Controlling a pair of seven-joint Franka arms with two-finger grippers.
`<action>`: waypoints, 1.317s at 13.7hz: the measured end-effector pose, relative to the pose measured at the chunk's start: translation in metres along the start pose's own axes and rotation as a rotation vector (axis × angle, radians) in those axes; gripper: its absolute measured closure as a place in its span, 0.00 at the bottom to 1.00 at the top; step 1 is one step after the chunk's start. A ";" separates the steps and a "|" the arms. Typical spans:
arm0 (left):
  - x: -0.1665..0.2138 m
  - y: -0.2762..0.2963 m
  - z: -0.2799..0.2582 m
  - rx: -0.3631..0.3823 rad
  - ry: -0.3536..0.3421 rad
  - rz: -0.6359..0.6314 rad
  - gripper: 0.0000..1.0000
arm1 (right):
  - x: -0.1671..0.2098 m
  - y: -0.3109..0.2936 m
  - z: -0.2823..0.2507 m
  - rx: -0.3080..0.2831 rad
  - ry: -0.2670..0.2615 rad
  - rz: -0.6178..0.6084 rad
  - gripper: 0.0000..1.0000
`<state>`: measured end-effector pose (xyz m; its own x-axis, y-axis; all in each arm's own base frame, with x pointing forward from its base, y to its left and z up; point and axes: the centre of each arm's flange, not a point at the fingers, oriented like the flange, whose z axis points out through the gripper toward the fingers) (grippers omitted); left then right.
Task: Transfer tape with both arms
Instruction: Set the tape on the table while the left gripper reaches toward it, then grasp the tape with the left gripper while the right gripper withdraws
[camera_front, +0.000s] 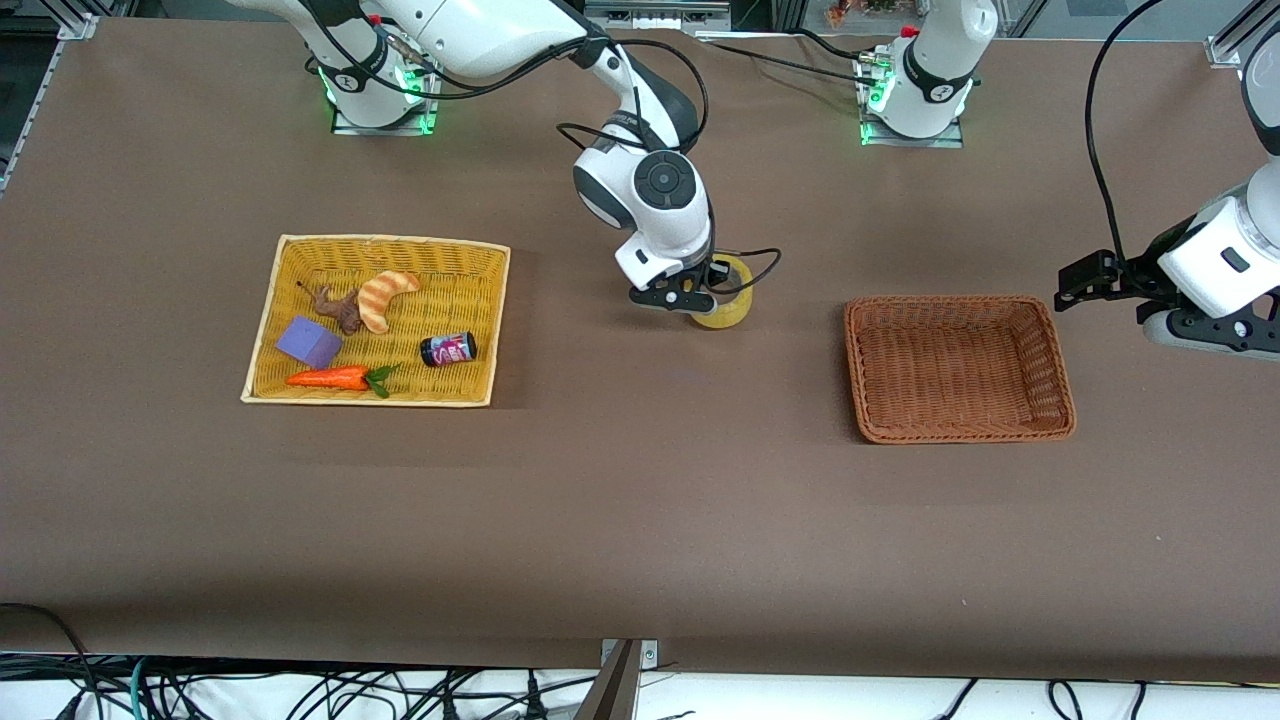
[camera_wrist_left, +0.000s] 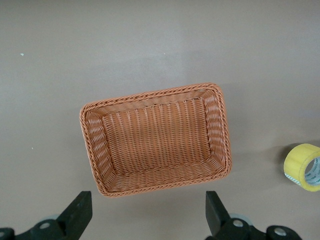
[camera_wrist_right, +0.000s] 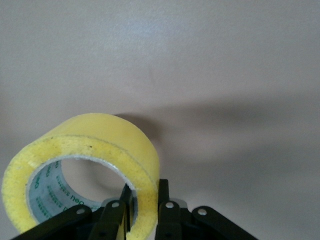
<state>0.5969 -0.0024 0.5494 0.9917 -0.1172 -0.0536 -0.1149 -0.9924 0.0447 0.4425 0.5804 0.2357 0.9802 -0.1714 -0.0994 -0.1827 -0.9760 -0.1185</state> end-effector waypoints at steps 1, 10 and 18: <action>0.000 0.002 0.000 -0.013 0.002 -0.007 0.00 | 0.002 0.002 0.002 -0.003 0.001 0.004 0.79; 0.007 0.025 0.011 -0.041 -0.016 0.011 0.00 | 0.042 0.014 -0.001 -0.002 0.050 0.036 0.30; 0.008 0.143 0.057 -0.131 -0.153 0.176 0.00 | 0.180 0.147 -0.234 -0.051 0.101 -0.030 0.00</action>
<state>0.5847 -0.1477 0.4986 0.9357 -0.3016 -0.1831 -0.2663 -0.9441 0.1944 0.6100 0.3742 0.4310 0.9884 -0.1520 0.0034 -0.1514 -0.9860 -0.0697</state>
